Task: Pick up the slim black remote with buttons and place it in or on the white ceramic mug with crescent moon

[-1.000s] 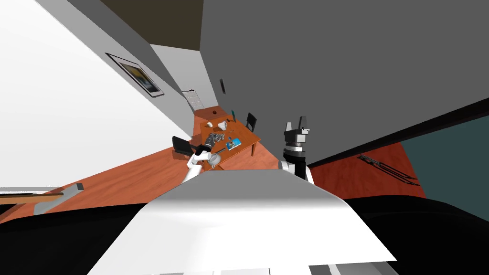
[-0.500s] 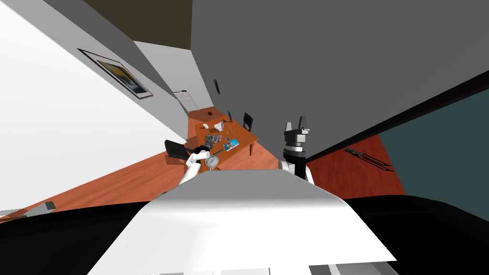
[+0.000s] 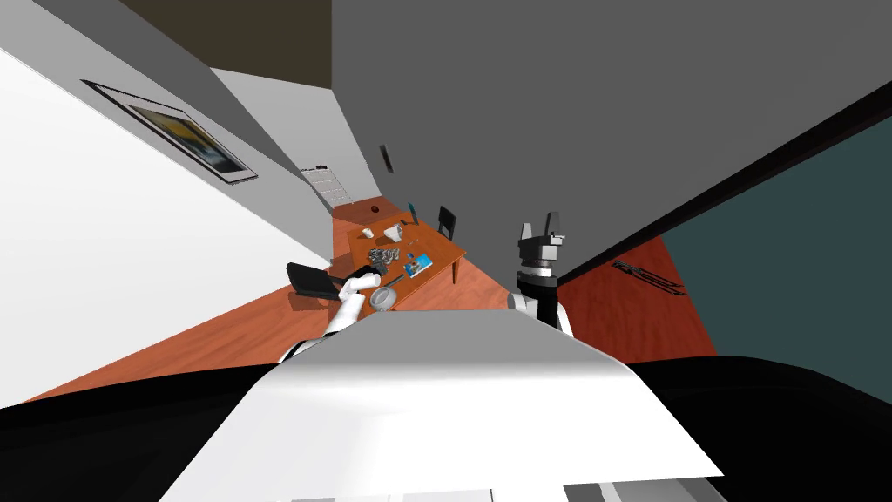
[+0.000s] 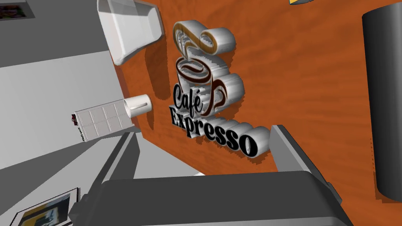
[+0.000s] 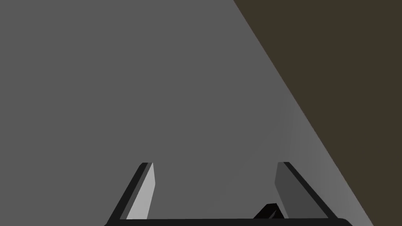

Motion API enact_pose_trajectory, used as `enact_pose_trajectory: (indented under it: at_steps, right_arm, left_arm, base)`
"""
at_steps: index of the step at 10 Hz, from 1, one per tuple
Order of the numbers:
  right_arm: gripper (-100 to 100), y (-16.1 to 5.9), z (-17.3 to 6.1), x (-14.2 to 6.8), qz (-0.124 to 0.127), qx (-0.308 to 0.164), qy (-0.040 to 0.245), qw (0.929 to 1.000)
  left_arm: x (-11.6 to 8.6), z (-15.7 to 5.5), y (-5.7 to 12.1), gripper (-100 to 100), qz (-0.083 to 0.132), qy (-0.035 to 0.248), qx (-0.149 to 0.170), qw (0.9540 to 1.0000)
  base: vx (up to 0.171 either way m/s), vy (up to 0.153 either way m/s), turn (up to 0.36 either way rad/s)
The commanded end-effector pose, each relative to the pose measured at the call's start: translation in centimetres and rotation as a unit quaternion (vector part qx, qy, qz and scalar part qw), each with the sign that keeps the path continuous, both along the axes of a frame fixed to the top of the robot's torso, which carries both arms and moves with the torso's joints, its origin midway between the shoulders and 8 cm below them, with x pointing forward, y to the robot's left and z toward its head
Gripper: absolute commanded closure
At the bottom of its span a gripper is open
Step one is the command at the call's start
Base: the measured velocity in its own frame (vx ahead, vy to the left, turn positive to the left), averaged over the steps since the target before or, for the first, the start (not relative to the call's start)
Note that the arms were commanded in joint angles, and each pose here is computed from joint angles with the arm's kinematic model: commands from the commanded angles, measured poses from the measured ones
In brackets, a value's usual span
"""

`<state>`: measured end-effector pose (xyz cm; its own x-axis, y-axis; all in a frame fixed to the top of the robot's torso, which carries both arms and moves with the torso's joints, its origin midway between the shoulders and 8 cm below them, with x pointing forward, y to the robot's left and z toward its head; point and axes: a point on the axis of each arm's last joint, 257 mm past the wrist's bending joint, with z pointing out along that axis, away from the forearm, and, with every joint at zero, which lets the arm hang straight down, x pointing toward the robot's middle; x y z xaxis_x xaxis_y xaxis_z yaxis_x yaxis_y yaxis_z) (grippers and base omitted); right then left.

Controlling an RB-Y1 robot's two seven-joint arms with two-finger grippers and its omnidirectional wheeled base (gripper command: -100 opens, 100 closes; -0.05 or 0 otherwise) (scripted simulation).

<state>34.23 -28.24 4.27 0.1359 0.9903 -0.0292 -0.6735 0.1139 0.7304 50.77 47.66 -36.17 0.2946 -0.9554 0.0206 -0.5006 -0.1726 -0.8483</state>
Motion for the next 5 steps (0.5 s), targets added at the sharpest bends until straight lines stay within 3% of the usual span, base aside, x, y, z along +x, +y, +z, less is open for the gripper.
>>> enact_pose_trajectory:
  at_steps: [1,2,5]
  right_arm:
    - [0,0.0,0.0,0.0,0.000,0.000,0.000,1.0000]
    - [0,0.0,0.0,0.0,0.000,0.000,0.000,1.0000]
    - [0,0.0,0.0,0.0,0.000,0.000,0.000,1.0000]
  left_arm:
    - [-0.9,-1.5,1.4,-100,0.020,0.030,-0.016,0.9992]
    - [-1.5,-2.3,1.6,-100,0.024,0.041,-0.019,0.9987]
    - [-2.9,-4.3,3.9,-100,0.061,0.087,-0.050,0.9931]
  base:
    - [-0.004,0.005,-0.209]
    - [-0.004,0.012,-0.137]
    - [0.001,0.015,-0.173]
